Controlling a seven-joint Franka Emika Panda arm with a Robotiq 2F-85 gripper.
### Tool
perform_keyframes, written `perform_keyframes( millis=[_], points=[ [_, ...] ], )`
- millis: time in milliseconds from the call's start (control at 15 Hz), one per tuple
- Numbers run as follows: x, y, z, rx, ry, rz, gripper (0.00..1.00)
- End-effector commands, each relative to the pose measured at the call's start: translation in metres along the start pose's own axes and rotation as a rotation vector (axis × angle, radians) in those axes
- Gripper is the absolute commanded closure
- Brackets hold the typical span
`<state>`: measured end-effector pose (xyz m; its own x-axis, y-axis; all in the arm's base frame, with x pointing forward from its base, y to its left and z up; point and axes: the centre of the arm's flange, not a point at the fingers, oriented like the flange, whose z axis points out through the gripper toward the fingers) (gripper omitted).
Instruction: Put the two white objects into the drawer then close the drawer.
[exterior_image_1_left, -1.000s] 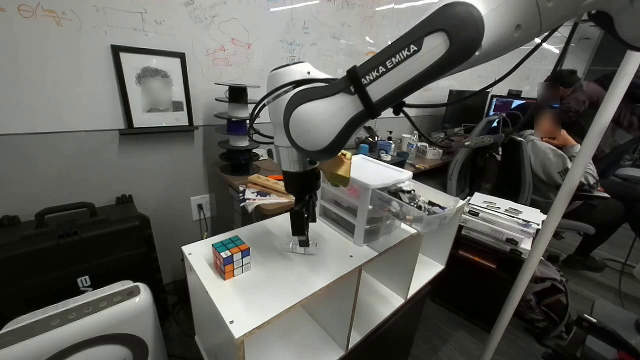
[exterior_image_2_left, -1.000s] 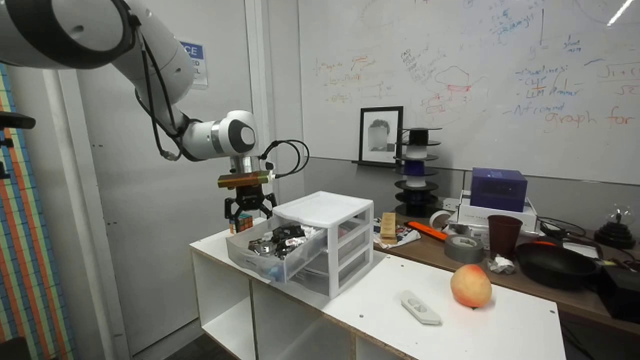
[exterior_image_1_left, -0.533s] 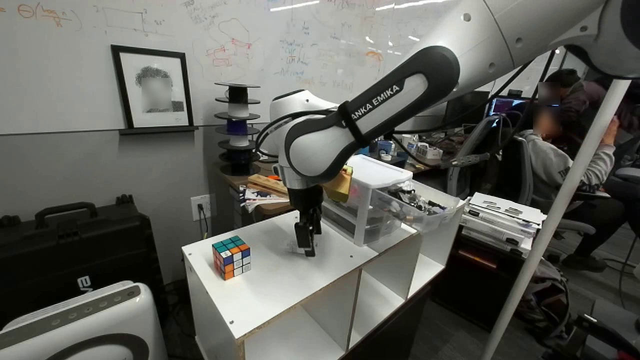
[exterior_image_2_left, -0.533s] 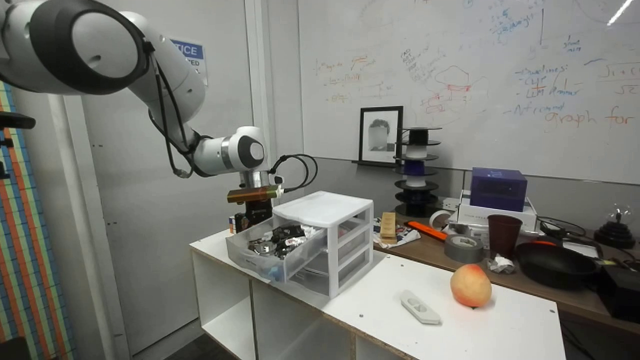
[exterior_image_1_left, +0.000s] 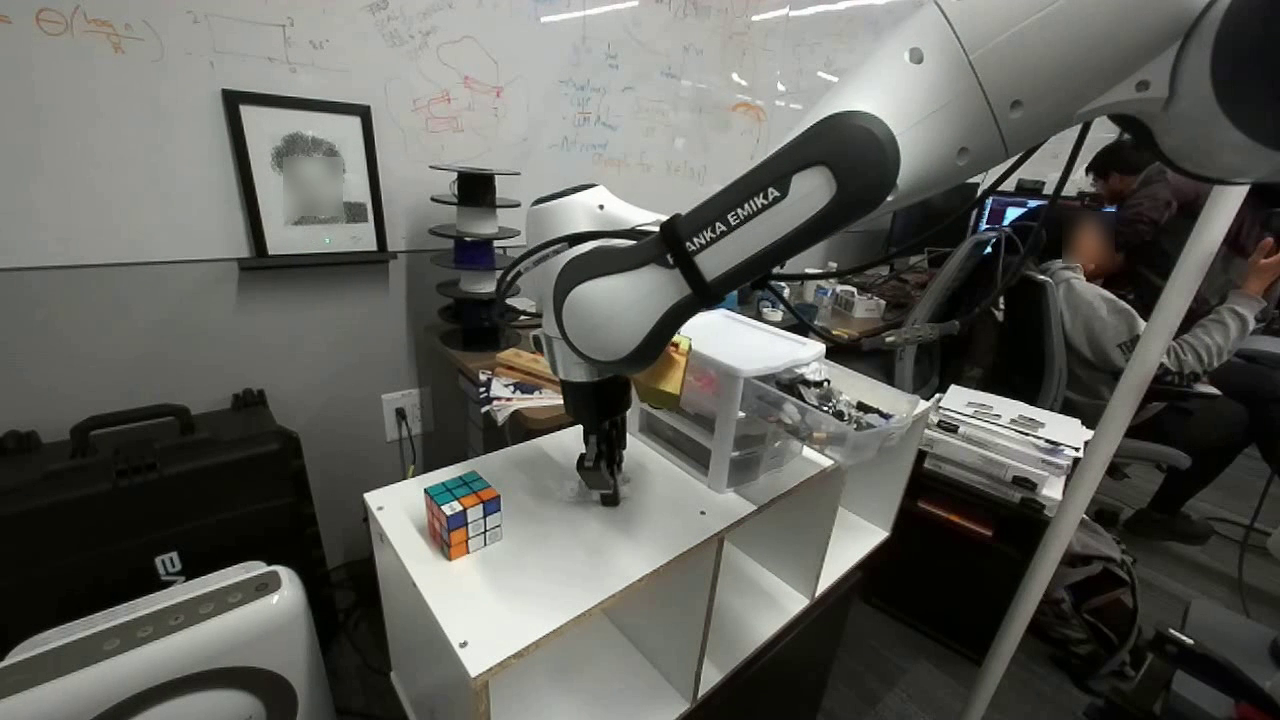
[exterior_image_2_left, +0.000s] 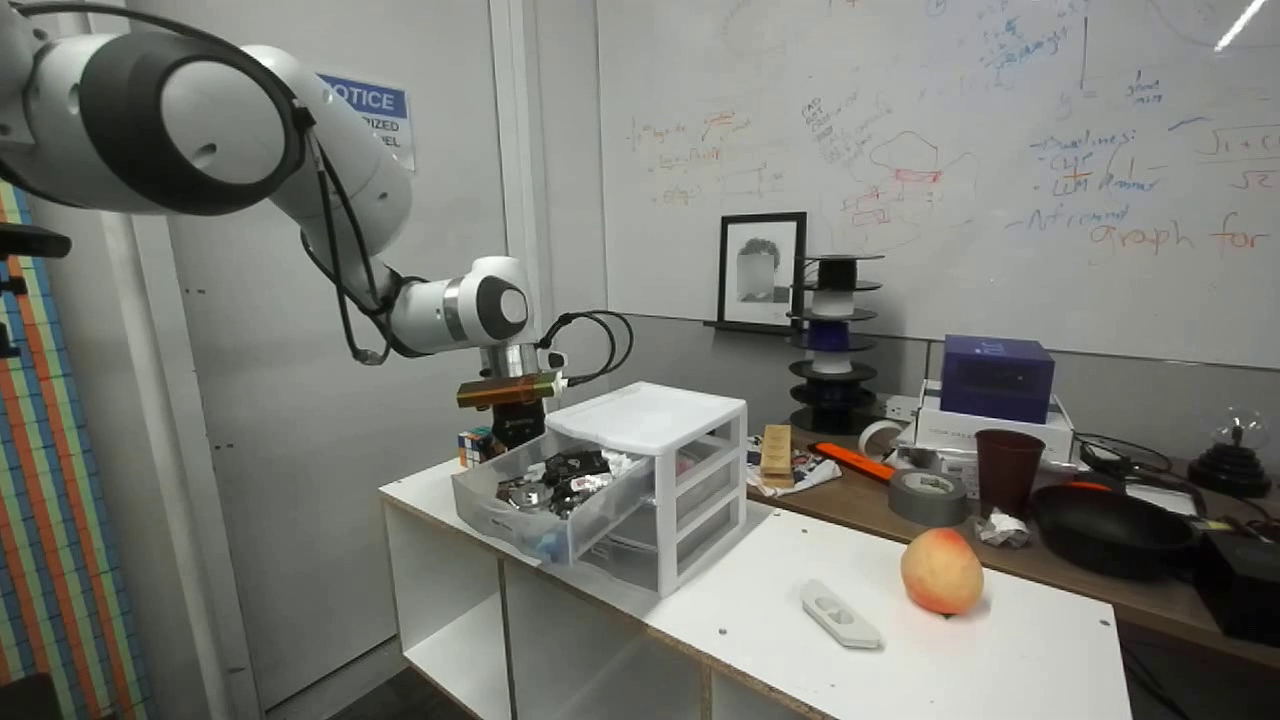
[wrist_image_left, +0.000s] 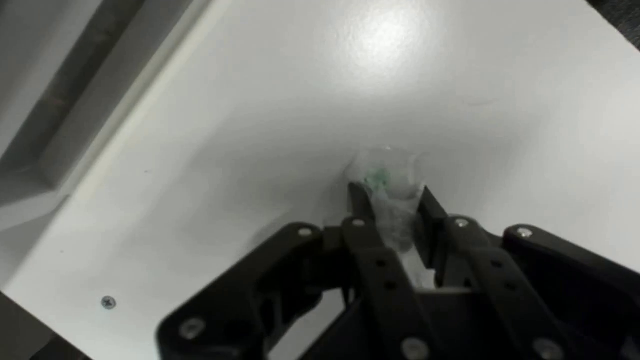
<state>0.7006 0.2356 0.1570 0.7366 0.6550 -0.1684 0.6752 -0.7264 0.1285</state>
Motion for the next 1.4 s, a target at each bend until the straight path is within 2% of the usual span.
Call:
perform_keyframes(
  millis=[0,133,200,333,667,867,1067,1333],
  points=[
    [0.01,0.003,-0.006,-0.023,0.014,-0.001,0.93],
    [0.003,0.008,-0.01,-0.001,-0.015,0.006,0.94],
    [-0.001,0.011,-0.014,0.007,-0.03,0.014,0.91],
    [-0.011,0.02,-0.036,0.026,-0.057,0.032,0.91],
    [-0.037,0.029,-0.138,0.026,-0.072,0.072,0.91],
    [-0.065,0.025,-0.203,0.029,-0.083,0.08,0.91],
    [-0.099,0.024,-0.247,0.022,-0.074,0.118,0.91],
    [-0.15,0.036,-0.267,0.042,-0.077,0.228,0.9]
  ],
)
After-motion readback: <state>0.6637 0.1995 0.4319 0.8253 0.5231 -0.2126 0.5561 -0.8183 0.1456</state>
